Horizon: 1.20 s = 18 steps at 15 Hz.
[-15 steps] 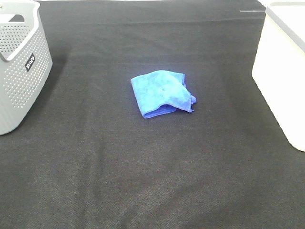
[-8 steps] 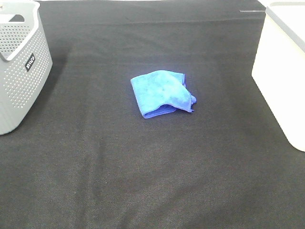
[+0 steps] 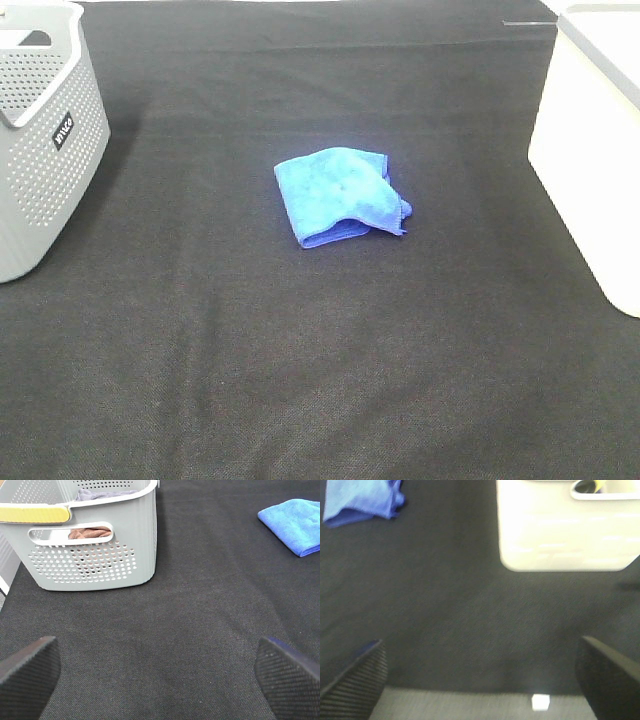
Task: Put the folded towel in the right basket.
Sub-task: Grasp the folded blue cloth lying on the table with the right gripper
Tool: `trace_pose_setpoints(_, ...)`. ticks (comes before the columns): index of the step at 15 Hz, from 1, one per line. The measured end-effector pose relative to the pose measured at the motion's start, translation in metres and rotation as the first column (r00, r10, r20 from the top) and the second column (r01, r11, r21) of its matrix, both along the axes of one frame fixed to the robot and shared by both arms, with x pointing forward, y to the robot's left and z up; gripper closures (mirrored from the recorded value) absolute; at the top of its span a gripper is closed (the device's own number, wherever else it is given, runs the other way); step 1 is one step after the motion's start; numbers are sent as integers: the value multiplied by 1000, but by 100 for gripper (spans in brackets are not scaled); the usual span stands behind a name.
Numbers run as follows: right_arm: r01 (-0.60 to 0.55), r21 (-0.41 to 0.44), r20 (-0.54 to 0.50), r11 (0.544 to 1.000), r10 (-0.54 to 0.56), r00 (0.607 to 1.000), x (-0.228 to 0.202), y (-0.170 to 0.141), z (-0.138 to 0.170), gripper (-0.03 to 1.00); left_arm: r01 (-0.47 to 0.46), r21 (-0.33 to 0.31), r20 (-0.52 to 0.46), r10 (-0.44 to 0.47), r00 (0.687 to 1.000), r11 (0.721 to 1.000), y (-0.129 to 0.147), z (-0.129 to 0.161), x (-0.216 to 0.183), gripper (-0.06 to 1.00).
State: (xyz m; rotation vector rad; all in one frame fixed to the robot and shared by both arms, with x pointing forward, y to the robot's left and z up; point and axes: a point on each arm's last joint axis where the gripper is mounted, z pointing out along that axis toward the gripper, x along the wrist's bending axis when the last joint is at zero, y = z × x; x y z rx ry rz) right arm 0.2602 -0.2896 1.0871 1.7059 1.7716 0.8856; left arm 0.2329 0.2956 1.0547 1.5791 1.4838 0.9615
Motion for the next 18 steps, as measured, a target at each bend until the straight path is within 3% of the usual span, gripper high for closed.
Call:
trace_pose_setpoints(1,-17,28,-59,999,18,998,17,3,22,-1,0,0,0,0,1000,1000,0,0,0,-5)
trace_pose_setpoints(5,-98,165,-99,981,116,988,115,17,107,-1,1,-1,0,-1,1000,1000,0,0,0,-5)
trace_pose_setpoints(7,-176,223,-120,959,207,971,157,26,115,-1,1,-1,0,-1,1000,1000,0,0,0,-5)
trace_pose_setpoints(10,-279,357,-194,891,363,911,222,52,99,-1,1,-1,0,-1,1000,1000,0,0,0,-5)
trace_pose_setpoints(11,-337,367,-248,867,441,863,244,77,83,-1,1,-1,0,-1,1000,1000,0,0,0,-5)
trace_pose_setpoints(13,-386,381,-306,840,509,805,278,115,55,-1,1,-1,0,-1,1000,1000,0,0,0,-5)
trace_pose_setpoints(15,-388,406,-349,828,532,771,314,141,26,-1,1,-1,0,-1,1000,1000,0,0,0,-5)
trace_pose_setpoints(18,-362,418,-378,833,522,765,354,156,-6,-1,1,-1,0,-1,1000,1000,0,0,0,-5)
